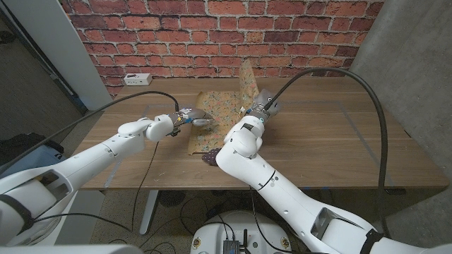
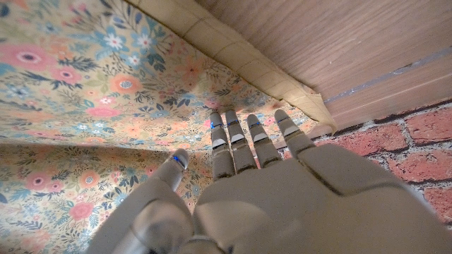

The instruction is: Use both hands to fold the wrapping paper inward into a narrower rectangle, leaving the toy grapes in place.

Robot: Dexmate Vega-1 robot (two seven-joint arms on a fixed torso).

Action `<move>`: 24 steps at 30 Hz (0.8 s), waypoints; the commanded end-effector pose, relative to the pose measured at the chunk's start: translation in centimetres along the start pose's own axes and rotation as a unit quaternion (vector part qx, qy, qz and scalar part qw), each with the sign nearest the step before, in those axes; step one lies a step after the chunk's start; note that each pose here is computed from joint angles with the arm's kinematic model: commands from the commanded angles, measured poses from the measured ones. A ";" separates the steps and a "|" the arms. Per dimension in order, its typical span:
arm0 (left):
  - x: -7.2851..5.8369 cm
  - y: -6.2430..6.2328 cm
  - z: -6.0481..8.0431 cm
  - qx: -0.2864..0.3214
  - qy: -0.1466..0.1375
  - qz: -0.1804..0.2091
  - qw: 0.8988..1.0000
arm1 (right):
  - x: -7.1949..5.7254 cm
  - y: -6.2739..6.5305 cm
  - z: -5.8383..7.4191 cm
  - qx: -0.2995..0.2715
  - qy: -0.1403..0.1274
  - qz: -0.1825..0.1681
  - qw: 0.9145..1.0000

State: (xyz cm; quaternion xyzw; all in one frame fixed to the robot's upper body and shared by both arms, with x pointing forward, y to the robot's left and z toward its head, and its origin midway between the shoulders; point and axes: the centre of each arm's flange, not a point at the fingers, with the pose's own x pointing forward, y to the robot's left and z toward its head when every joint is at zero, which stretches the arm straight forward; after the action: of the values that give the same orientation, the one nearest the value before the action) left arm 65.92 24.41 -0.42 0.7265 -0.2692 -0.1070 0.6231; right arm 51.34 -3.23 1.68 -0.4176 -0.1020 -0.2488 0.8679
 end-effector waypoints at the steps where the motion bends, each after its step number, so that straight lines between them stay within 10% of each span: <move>1: 0.0 0.2 -0.1 0.003 -0.003 0.003 1.000 | -0.1 0.2 0.4 0.098 -0.047 0.145 0.983; 24: 0.1 0.5 -0.1 0.007 0.000 0.010 1.000 | 0.7 -0.2 -0.6 0.186 -0.118 0.294 0.930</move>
State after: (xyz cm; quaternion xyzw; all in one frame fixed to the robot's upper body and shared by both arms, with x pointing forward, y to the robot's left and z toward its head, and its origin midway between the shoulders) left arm 65.94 24.53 -0.25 0.7279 -0.2738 -0.1043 0.6199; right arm 52.02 -3.28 1.88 -0.3308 -0.0965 0.0107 0.9387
